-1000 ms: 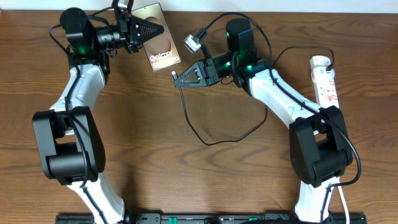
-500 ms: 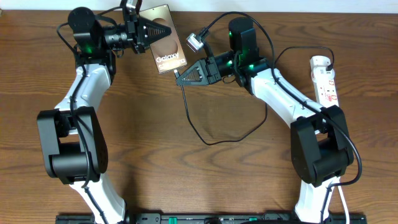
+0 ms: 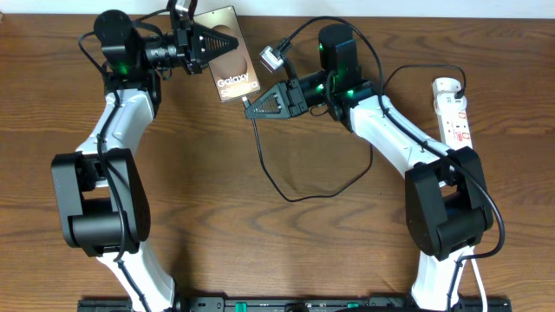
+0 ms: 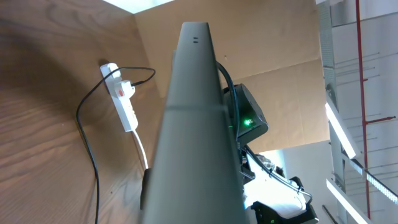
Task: Plug charger to phone and switch on socket
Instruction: 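Push the connector into the phone's bottom port with the right gripper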
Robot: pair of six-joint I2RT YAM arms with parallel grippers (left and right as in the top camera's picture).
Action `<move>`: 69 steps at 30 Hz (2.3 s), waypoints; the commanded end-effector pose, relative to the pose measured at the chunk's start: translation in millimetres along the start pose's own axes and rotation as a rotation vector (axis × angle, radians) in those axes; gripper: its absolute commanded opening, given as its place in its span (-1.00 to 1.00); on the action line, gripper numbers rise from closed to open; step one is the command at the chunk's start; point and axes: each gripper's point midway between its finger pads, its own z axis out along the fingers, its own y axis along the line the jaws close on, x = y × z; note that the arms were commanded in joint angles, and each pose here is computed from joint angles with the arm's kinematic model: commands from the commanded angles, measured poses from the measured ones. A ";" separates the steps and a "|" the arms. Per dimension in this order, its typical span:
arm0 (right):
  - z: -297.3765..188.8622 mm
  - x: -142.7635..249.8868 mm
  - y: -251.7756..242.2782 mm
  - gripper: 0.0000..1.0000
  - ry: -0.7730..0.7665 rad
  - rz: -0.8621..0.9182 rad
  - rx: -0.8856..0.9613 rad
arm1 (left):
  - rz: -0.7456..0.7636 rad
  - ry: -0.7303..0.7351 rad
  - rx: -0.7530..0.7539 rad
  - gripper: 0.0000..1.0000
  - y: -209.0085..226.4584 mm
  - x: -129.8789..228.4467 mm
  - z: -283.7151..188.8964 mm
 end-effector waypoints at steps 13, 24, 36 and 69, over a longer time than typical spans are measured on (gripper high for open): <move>-3.1 -7.0 1.3 -0.97 -0.018 -0.007 0.012 | 0.088 0.015 0.007 -0.86 -21.7 3.1 4.1; -3.1 -8.3 2.6 -0.98 -0.020 -0.012 0.011 | 0.083 0.017 0.008 -0.86 -21.8 3.6 5.2; -3.1 -8.3 2.6 -0.97 -0.020 -0.027 0.012 | 0.021 0.008 0.007 -0.86 -21.7 2.0 5.1; -3.7 -14.5 -3.0 -0.97 -0.056 0.007 0.044 | 0.071 0.017 0.008 -0.85 -21.9 3.7 5.2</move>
